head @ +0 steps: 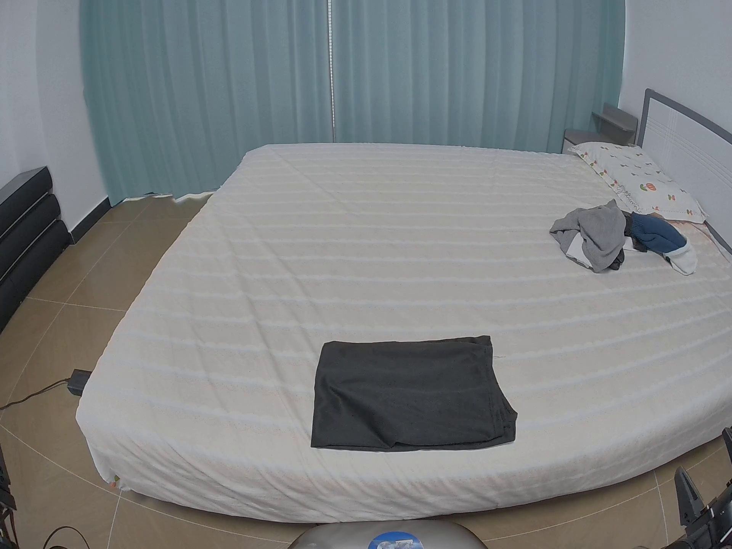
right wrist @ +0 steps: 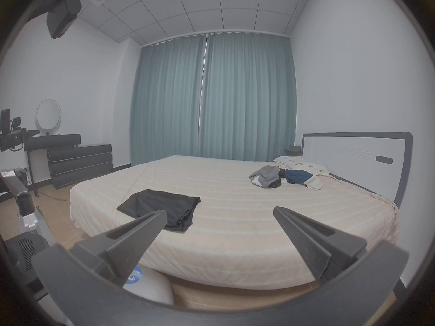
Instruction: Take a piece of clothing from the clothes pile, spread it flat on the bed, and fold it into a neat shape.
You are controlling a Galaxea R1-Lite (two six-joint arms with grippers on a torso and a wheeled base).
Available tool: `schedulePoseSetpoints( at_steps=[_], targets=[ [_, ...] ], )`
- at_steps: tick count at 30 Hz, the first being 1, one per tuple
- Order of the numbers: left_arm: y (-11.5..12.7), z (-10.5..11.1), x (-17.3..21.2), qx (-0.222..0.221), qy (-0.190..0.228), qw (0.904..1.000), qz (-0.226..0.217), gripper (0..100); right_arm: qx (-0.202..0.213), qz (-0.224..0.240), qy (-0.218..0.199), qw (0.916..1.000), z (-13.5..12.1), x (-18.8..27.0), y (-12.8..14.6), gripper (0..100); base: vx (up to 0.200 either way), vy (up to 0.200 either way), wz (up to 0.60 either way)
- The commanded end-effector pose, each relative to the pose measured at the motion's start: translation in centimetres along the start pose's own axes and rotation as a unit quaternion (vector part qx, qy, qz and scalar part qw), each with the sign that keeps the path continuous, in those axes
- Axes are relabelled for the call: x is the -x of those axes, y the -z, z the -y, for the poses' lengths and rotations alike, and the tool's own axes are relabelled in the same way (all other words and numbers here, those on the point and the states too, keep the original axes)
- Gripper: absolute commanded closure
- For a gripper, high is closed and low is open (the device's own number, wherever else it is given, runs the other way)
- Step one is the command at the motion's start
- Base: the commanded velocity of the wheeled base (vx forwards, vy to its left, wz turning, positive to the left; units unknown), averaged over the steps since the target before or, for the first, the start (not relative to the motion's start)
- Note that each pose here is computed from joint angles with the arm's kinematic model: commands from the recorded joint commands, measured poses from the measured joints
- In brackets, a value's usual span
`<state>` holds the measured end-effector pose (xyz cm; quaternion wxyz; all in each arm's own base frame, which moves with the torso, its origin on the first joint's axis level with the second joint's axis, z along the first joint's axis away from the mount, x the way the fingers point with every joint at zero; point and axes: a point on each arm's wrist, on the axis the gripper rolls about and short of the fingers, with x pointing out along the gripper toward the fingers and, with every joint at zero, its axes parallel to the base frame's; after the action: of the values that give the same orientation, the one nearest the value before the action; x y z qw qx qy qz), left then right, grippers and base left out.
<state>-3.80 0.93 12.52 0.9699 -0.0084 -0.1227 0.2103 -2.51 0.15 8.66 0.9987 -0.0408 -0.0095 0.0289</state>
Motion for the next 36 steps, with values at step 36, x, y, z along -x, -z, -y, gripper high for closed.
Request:
schedulePoseSetpoints(
  at_steps=[36],
  targets=[
    [5.1,1.1,0.2,0.001,0.206,0.9708,-0.122,0,-0.036,-0.012,0.026,0.9990,0.0,-0.2,1.1,0,0.000,0.000,0.00]
  ],
)
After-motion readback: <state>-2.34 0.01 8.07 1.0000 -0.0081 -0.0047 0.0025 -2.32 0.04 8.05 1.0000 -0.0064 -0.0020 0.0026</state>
